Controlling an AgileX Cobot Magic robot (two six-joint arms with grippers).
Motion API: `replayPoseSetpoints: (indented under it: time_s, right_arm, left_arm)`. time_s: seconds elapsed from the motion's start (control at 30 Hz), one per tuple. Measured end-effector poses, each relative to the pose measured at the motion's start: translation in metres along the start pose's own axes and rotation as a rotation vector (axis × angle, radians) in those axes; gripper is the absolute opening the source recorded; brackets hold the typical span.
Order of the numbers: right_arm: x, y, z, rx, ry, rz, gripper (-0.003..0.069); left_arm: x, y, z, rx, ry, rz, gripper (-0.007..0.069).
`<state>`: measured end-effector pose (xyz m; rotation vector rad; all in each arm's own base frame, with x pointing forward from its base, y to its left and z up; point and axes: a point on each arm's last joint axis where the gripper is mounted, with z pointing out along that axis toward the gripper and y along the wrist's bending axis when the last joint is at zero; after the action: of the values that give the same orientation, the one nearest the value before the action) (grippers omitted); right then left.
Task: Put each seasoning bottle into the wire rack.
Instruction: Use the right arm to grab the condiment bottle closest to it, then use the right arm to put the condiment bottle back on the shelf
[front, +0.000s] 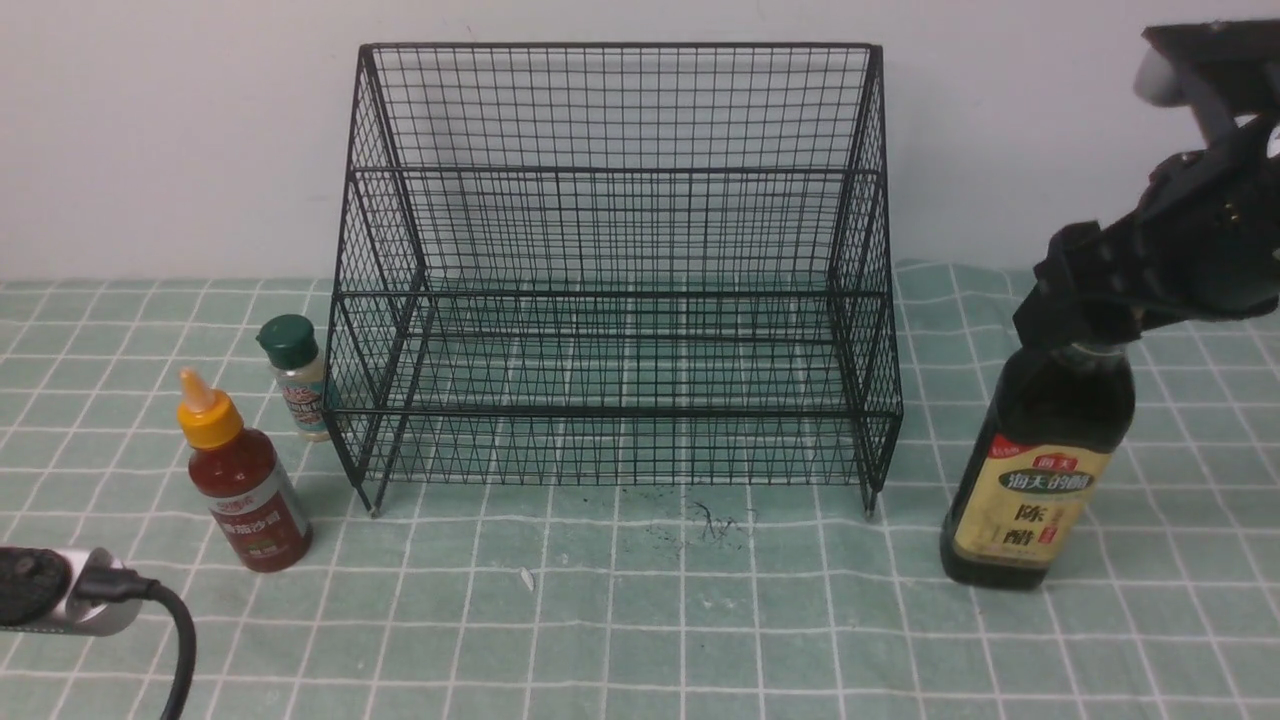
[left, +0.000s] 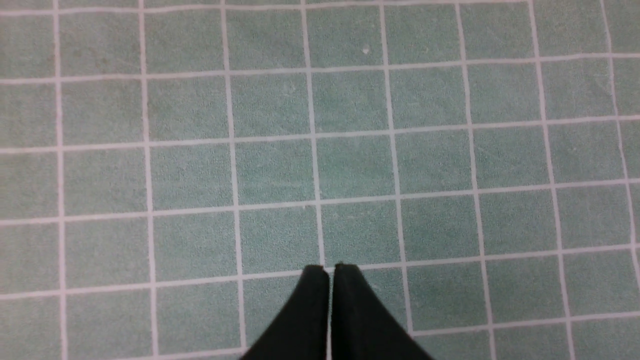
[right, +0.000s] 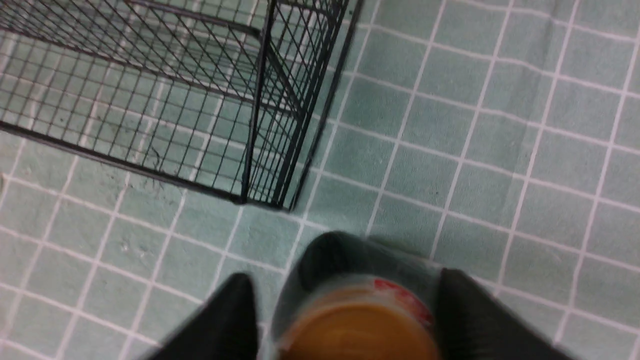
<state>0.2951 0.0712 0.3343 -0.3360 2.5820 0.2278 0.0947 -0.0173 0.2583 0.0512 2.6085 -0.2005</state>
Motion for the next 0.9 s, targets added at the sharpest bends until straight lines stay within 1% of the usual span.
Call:
replayPoseSetpoints:
  time_s: [0.17,0.3,0.37,0.4,0.5,0.6,0.7,0.73,0.77,0.8,0.83,0.9]
  right_arm:
    - [0.007,0.002,-0.012,-0.002,0.029,-0.025,0.0330]
    - [0.009,0.008,-0.047,-0.018,0.036,-0.043,0.0330]
    - [0.005,0.011,-0.064,-0.031,0.009,-0.050,0.0330]
    - [0.000,0.015,-0.080,-0.045,-0.034,-0.055,0.0330]
    - [-0.013,0.024,-0.108,-0.097,-0.137,-0.064,0.0330]
    - [-0.023,0.037,-0.126,-0.143,-0.205,-0.108,0.0330]
    - [-0.031,0.048,-0.131,-0.171,-0.230,-0.147,0.0330]
    - [-0.039,0.058,-0.131,-0.193,-0.240,-0.178,0.0330]
    - [-0.047,0.068,-0.127,-0.213,-0.240,-0.203,0.0330]
    - [-0.048,0.069,-0.126,-0.216,-0.240,-0.206,0.0330]
    - [-0.059,0.080,-0.117,-0.234,-0.230,-0.234,0.0330]
    - [-0.070,0.087,-0.106,-0.240,-0.221,-0.240,0.0330]
  left_arm:
    - [-0.001,0.000,0.000,-0.002,-0.010,0.001,-0.0006]
    - [-0.002,0.000,0.000,-0.002,-0.022,0.002,-0.0006]
    - [-0.003,0.000,0.000,-0.002,-0.038,0.002,-0.0006]
    - [-0.005,0.000,0.000,-0.002,-0.051,0.002,-0.0006]
    - [-0.007,0.000,0.000,-0.002,-0.075,0.003,-0.0006]
    - [-0.008,0.000,0.000,-0.003,-0.089,0.003,-0.0006]
    - [-0.008,0.000,0.000,-0.003,-0.089,0.003,-0.0006]
    - [-0.008,0.000,0.000,-0.003,-0.089,0.003,-0.0006]
    - [-0.008,0.000,0.000,-0.003,-0.089,0.003,-0.0006]
    - [-0.008,0.000,0.000,-0.003,-0.089,0.003,-0.0006]
    - [-0.008,0.000,0.000,-0.003,-0.089,0.003,-0.0006]
    - [-0.008,0.000,0.000,-0.002,-0.089,0.003,-0.0006]
